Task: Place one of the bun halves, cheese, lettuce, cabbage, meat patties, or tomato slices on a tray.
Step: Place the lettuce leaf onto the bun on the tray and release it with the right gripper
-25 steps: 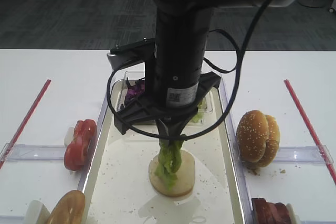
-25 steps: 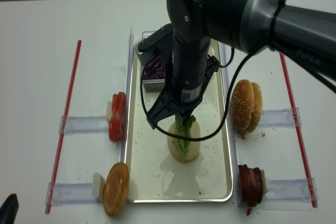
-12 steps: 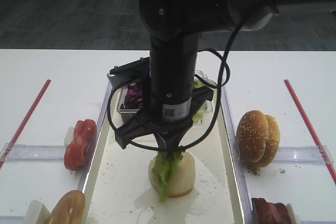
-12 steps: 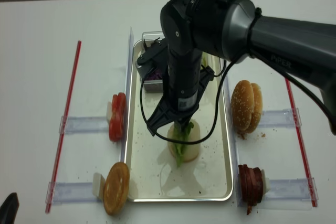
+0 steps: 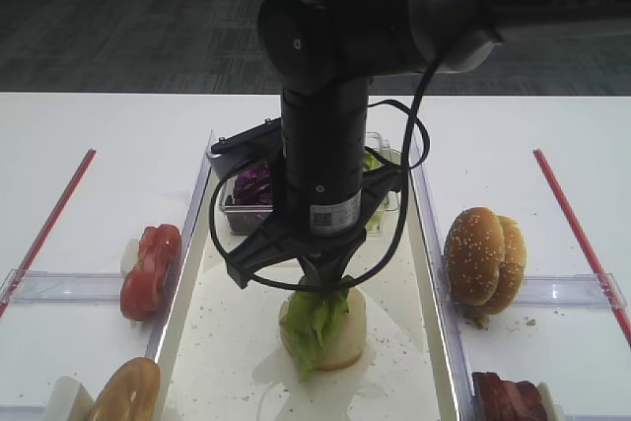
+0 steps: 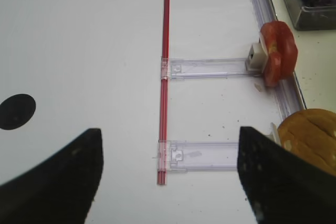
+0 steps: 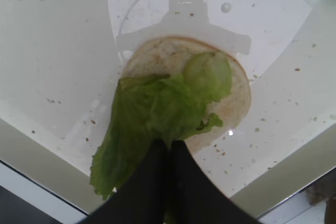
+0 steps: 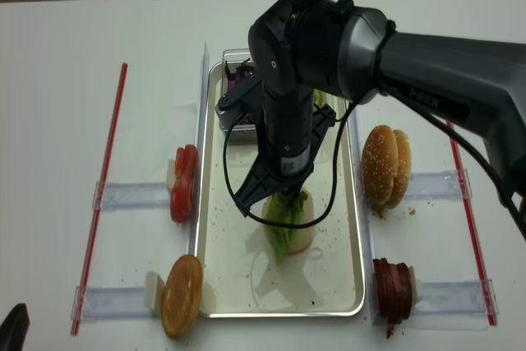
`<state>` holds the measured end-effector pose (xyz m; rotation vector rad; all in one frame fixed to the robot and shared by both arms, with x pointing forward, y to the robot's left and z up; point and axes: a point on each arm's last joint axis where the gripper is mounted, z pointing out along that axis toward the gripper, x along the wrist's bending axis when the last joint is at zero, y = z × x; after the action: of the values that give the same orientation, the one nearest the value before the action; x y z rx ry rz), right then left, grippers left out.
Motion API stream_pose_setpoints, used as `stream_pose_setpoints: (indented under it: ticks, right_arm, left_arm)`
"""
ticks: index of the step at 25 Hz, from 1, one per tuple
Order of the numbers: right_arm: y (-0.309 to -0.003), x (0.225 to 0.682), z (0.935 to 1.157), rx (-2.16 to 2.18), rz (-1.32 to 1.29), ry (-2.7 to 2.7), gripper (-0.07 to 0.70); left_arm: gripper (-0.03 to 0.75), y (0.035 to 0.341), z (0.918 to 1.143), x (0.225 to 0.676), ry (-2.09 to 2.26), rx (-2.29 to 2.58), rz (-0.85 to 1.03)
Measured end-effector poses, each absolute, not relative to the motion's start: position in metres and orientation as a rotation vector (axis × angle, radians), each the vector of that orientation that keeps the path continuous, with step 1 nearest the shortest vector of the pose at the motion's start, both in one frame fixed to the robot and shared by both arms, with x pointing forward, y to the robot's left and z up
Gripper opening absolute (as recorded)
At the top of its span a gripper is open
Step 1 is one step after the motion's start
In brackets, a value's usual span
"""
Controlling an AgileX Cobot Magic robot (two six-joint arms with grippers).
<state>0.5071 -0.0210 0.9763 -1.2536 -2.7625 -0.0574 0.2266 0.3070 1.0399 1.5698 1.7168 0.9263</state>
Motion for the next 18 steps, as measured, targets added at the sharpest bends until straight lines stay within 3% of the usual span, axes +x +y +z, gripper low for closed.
stream_pose_setpoints:
  ticks: [18]
  right_arm:
    - [-0.0230, 0.5085, 0.9761, -1.277, -0.036, -2.778, 0.053]
  left_arm:
    - [0.491, 0.3070, 1.0399, 0.2266, 1.717, 1.570, 0.926]
